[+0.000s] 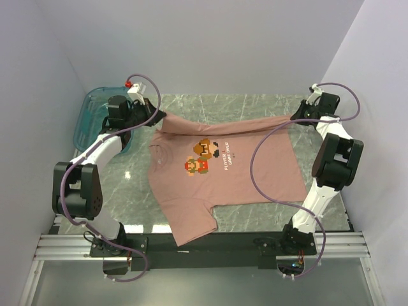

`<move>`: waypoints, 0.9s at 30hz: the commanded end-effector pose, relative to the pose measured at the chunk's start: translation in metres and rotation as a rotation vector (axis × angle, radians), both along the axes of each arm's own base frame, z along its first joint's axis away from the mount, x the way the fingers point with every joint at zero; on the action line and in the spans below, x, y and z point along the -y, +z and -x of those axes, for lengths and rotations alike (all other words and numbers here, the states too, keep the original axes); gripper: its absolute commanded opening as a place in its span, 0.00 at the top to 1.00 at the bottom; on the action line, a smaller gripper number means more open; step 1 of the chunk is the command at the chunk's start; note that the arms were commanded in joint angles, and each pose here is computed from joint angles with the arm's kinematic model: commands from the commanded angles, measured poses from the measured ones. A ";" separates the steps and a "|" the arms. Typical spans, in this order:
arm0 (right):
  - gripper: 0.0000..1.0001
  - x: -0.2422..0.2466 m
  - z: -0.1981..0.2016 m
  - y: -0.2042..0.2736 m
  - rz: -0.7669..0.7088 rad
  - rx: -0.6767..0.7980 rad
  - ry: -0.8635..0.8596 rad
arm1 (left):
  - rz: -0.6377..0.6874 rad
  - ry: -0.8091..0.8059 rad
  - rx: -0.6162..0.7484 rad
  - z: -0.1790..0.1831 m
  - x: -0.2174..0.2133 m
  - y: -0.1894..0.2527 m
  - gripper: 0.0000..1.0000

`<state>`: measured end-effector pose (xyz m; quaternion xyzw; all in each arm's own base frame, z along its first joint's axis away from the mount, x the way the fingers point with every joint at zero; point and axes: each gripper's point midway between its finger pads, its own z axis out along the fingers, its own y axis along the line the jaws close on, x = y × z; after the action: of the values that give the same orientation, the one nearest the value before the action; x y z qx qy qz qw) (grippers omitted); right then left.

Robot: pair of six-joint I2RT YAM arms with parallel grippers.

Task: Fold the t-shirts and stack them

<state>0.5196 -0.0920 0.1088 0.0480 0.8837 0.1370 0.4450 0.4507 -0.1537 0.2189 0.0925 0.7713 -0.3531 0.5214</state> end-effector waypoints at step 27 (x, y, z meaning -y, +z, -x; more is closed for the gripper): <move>0.36 0.023 0.079 -0.005 -0.005 -0.079 0.083 | -0.067 -0.096 -0.022 0.043 0.020 -0.005 0.99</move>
<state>0.4408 -0.1242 0.0862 0.0476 0.9098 0.1414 0.3873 0.4158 -0.1694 0.1983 0.1165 0.7972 -0.3517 0.4767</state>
